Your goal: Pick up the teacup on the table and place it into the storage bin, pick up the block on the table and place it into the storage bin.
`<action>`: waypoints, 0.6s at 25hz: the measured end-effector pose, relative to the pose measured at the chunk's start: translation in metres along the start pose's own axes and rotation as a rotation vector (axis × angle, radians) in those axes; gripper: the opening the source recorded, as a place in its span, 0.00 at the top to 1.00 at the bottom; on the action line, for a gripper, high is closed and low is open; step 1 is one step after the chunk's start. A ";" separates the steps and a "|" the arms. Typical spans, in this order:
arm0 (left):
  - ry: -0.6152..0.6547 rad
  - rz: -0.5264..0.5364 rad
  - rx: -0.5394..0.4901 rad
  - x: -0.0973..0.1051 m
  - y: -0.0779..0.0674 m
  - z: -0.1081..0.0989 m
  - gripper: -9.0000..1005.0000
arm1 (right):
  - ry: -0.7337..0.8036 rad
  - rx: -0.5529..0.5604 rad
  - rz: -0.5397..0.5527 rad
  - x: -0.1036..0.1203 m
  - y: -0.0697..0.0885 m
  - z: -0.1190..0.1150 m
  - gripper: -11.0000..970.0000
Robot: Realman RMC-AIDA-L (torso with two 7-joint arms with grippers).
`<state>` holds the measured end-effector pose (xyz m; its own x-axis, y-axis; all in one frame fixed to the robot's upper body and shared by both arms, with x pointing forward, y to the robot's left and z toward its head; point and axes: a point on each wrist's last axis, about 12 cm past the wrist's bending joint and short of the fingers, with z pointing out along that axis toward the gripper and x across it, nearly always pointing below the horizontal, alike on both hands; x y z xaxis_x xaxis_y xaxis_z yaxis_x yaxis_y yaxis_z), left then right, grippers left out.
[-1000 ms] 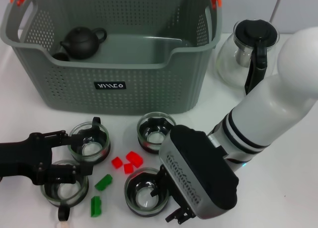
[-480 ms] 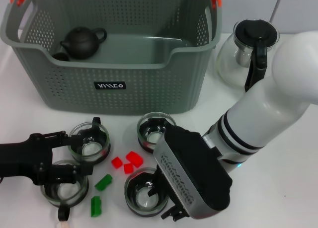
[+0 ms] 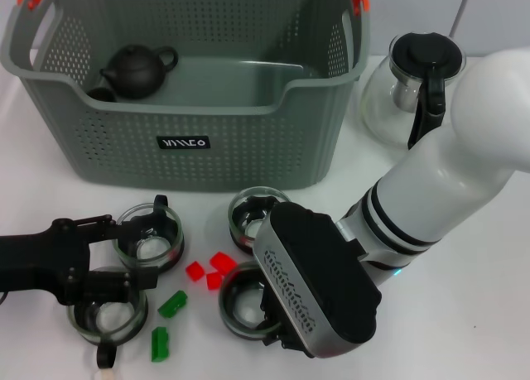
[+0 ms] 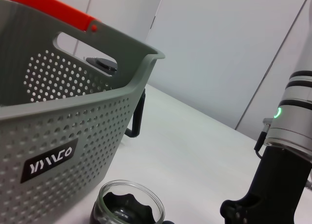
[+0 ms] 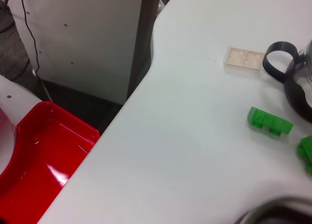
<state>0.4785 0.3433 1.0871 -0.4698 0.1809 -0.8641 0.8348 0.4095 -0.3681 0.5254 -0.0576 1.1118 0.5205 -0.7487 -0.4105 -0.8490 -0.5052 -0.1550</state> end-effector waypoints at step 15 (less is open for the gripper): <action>0.000 -0.003 -0.001 0.001 0.000 -0.001 0.10 | -0.040 0.000 0.034 -0.007 0.000 -0.017 0.92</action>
<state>0.4776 0.3438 1.0866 -0.4725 0.1796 -0.8628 0.8328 0.4112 -0.3705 0.5234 -0.0595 1.1306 0.4870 -0.7480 -0.4510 -0.8662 -0.4797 -0.1399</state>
